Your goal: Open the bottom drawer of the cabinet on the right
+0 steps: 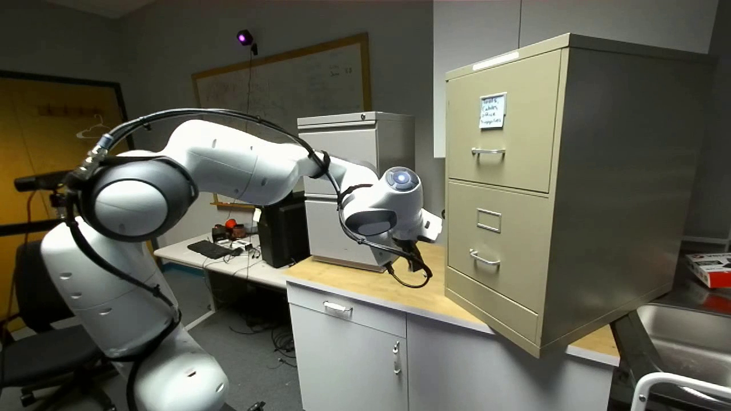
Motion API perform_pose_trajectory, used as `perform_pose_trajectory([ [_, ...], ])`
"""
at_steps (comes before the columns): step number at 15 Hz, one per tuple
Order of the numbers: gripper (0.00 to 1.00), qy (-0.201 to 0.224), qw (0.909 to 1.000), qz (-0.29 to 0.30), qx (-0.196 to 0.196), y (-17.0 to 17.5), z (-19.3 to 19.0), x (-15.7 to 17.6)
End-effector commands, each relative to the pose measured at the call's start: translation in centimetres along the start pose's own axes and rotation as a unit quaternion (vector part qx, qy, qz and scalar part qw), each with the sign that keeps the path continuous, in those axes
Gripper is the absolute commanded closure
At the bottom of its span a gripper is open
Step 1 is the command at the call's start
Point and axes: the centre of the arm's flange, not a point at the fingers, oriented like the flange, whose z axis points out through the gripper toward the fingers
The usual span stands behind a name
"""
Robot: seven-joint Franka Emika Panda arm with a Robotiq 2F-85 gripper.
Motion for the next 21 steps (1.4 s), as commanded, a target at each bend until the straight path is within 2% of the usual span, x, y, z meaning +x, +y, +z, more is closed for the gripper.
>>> perform_pose_trajectory([
  [1,0.0,0.026,0.9977,0.043,0.046,2.0,0.9,4.3],
  [4,0.0,0.054,0.9907,0.1,0.075,4.4,0.8,6.5],
  [8,0.0,0.096,0.9768,0.175,0.077,7.5,-0.4,8.8],
  [14,0.0,0.144,0.949,0.263,0.097,9.3,-0.2,11.3],
  [21,0.0,0.167,0.9259,0.333,0.061,9.4,2.7,14.4],
])
